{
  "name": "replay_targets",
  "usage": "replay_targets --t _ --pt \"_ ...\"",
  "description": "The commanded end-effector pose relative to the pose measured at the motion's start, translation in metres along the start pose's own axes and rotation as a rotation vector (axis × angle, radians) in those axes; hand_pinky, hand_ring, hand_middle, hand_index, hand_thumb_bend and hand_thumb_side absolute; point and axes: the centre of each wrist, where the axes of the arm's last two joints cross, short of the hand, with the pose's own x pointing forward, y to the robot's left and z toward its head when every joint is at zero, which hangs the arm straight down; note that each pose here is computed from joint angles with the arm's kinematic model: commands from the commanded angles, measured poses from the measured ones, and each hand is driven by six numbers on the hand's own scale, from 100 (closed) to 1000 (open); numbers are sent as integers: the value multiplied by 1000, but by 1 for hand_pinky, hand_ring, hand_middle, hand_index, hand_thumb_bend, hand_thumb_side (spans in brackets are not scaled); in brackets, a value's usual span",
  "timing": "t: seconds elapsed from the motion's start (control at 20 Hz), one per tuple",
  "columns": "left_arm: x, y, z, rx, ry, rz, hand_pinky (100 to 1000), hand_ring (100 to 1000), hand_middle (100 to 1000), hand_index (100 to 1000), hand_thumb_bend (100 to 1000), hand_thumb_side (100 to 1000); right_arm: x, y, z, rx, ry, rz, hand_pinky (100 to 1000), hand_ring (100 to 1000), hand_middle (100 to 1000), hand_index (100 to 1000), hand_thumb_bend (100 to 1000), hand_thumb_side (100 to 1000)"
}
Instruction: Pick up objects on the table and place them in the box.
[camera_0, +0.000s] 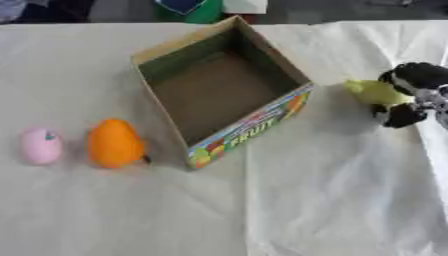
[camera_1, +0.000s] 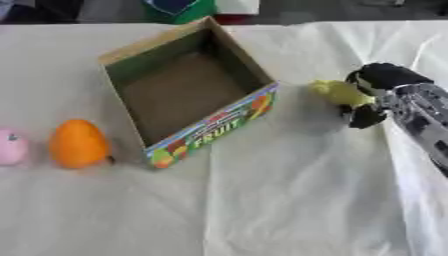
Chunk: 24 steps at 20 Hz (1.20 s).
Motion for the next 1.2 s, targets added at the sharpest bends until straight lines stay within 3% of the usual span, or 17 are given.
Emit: replay_targets --t 0.05,0.15,0.3,0.35,0.4,0.9,1.15,1.2 --pt "5 10 -5 10 -33 -27 593 767 772 904 351 1000 -5 -19 10 -55 13 -2 669 675 486 625 100 137" --pt "5 10 -5 10 -34 -26 592 767 772 904 352 1000 -2 -26 15 -94 12 -9 655 652 462 591 100 130" --pt "5 10 -5 11 -34 -27 591 767 772 904 351 1000 5 -40 26 -167 7 -16 634 620 428 550 100 188" --pt "5 10 -5 11 -34 -26 592 767 772 904 351 1000 7 -45 29 -192 4 -20 624 609 424 539 100 515" --pt "4 10 -5 12 -33 -26 591 767 772 904 352 1000 10 -50 34 -219 0 -22 618 603 413 532 100 217" --pt "4 11 -5 8 -36 -26 588 766 772 904 352 1000 44 -103 80 -440 -117 -44 600 566 369 491 100 258" --pt "6 11 -6 -1 -45 -23 586 766 772 903 353 1000 70 -121 77 -447 -202 -48 601 565 369 491 100 266" --pt "6 11 -7 -2 -47 -22 585 765 772 903 354 1000 75 -124 74 -442 -217 -50 601 565 370 492 100 308"
